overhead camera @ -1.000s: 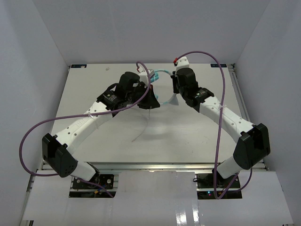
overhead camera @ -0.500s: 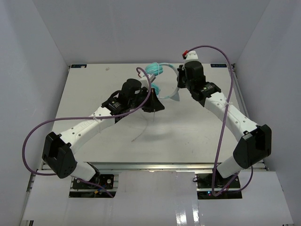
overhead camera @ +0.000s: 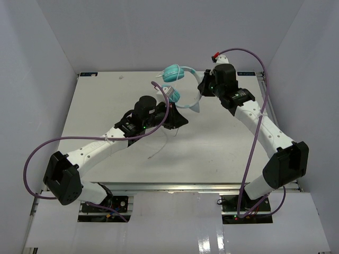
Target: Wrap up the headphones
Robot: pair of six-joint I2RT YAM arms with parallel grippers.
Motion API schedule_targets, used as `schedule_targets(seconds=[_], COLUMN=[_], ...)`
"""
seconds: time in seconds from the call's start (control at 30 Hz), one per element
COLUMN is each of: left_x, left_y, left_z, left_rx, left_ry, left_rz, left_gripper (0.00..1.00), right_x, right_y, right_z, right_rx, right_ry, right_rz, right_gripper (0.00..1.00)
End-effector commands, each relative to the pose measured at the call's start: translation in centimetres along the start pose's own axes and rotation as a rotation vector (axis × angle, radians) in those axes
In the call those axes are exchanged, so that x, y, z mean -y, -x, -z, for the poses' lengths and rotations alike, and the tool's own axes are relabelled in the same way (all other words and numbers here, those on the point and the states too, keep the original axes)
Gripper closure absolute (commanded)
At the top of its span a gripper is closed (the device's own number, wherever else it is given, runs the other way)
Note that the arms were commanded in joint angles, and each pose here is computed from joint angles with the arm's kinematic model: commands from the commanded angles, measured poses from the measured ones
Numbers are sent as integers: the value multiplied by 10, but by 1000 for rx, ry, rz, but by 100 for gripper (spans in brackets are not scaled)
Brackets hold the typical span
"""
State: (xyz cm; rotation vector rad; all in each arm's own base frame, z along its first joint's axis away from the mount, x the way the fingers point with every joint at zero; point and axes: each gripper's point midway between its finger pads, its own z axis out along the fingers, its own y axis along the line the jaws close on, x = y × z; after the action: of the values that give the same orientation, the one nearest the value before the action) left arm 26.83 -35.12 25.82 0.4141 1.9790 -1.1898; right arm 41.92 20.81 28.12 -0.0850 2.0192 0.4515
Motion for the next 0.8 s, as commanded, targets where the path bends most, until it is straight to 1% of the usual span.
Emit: schedule_targets(seconds=[0.0, 0.13, 0.23, 0.43, 0.57, 0.77], left_x=[16, 13, 12, 18, 17, 4], left_y=[15, 6, 2, 1, -1, -17], left_z=[0, -1, -1, -2, -2, -4], left_rx=[48, 34, 27, 29, 41, 50], left_ry=[-54, -60, -66, -84, -79, -62], left_rz=[-53, -54, -53, -67, -82, -83], left_gripper=[80, 89, 94, 99, 96, 85], right_x=[-30, -25, -23, -21, -19, -20], right_y=[58, 64, 66, 62, 65, 67], right_z=[29, 33, 33, 30, 31, 33], right_rx=[151, 161, 156, 141, 148, 148], right_ry=[128, 134, 146, 153, 151, 162], right_rz=[-88, -109, -125, -138, -144, -156], right_gripper=[92, 92, 92, 92, 92, 92])
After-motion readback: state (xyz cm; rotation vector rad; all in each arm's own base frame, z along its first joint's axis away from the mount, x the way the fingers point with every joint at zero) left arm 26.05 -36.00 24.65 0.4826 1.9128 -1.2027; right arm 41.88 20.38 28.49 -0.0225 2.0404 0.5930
